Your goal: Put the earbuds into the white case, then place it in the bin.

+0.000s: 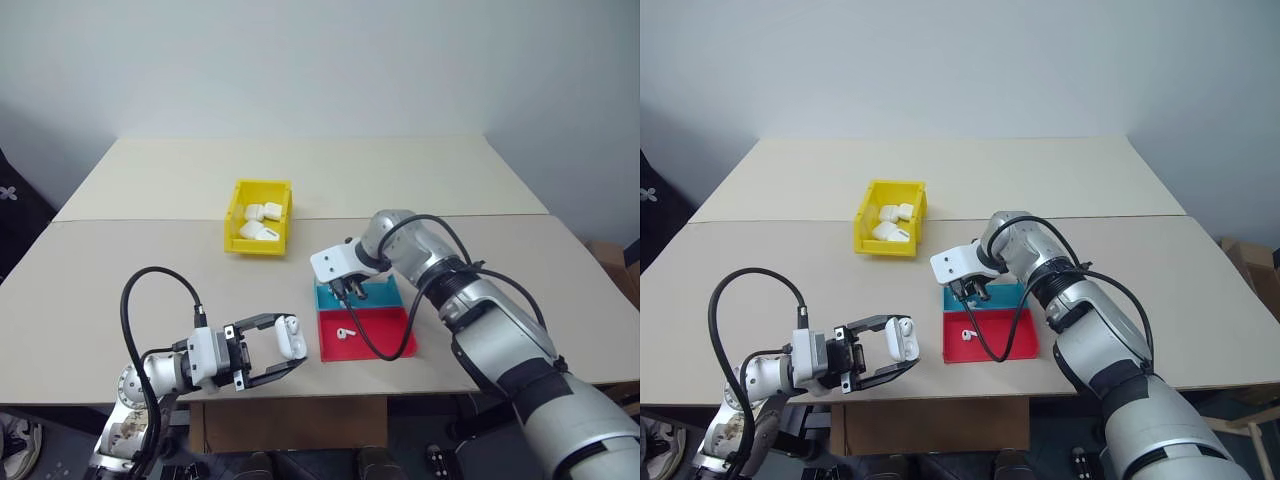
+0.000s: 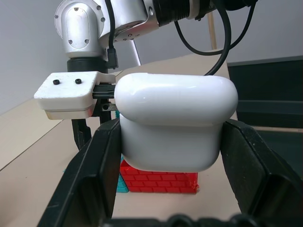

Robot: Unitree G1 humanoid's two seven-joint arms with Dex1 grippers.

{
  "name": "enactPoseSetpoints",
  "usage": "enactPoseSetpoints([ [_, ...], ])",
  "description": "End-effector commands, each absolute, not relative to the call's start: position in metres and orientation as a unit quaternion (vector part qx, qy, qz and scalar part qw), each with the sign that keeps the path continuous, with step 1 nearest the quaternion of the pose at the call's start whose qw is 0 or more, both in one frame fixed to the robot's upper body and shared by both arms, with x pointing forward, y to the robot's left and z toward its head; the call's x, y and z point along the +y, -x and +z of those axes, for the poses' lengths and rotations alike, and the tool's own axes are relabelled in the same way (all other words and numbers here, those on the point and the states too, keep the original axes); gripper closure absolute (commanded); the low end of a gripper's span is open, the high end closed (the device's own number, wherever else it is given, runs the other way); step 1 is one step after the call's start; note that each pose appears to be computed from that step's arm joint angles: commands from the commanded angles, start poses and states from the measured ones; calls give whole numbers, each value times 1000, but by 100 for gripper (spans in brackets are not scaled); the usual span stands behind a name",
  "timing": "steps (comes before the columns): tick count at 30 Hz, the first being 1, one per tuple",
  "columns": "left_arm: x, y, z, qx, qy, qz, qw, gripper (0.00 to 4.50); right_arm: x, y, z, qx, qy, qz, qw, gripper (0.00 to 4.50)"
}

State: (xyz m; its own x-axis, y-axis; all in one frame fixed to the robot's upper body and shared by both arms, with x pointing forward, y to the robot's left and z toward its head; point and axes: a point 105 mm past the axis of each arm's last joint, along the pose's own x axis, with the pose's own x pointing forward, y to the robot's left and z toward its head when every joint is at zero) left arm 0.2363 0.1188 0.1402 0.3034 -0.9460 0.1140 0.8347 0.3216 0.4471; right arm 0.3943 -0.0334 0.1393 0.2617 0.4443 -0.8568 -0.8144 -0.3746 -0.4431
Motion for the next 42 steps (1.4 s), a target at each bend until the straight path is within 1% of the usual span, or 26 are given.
enactPoseSetpoints([
  [1,115,-238,151,-208,-160,-561,785,170,-34,-397,162,124,588,573,557,372],
  [2,115,-238,151,-210,-159,-560,785,170,-34,-397,167,118,586,569,564,372],
  [3,115,-240,154,-213,-158,-557,787,170,-36,-400,182,102,574,557,591,372],
  [6,116,-246,164,-226,-147,-547,793,170,-49,-403,234,39,506,509,695,372],
  [7,116,-247,166,-229,-144,-545,793,170,-52,-401,244,26,487,500,716,372],
  [8,115,-249,171,-233,-138,-543,795,170,-57,-395,263,-6,436,491,754,372],
  [9,114,-252,176,-240,-130,-542,795,170,-62,-385,282,-46,371,491,787,372],
  [10,113,-254,181,-244,-123,-542,795,170,-68,-370,300,-93,301,502,805,372],
  [11,111,-257,186,-249,-114,-542,795,170,-76,-352,318,-150,226,510,816,372],
  [13,109,-261,192,-254,-103,-543,794,170,-88,-327,333,-225,156,509,816,372],
  [15,102,-268,201,-262,-86,-547,790,170,-98,-293,331,-272,79,522,804,372],
  [17,96,-273,208,-268,-74,-552,786,170,-99,-266,318,-282,40,539,793,372],
  [19,91,-278,214,-272,-69,-554,784,170,-94,-249,304,-285,15,548,787,372],
  [22,85,-283,225,-277,-51,-566,775,170,-80,-231,289,-306,-15,541,784,372],
  [26,81,-284,229,-275,-45,-586,761,170,-70,-224,285,-332,-55,526,781,372],
  [30,80,-282,231,-273,-34,-597,754,170,-64,-226,282,-327,-70,529,780,372],
  [35,78,-280,231,-275,-29,-600,751,170,-56,-227,270,-312,-44,541,780,372],
  [42,77,-277,232,-278,-17,-599,751,170,-53,-235,262,-304,-17,531,791,372],
])
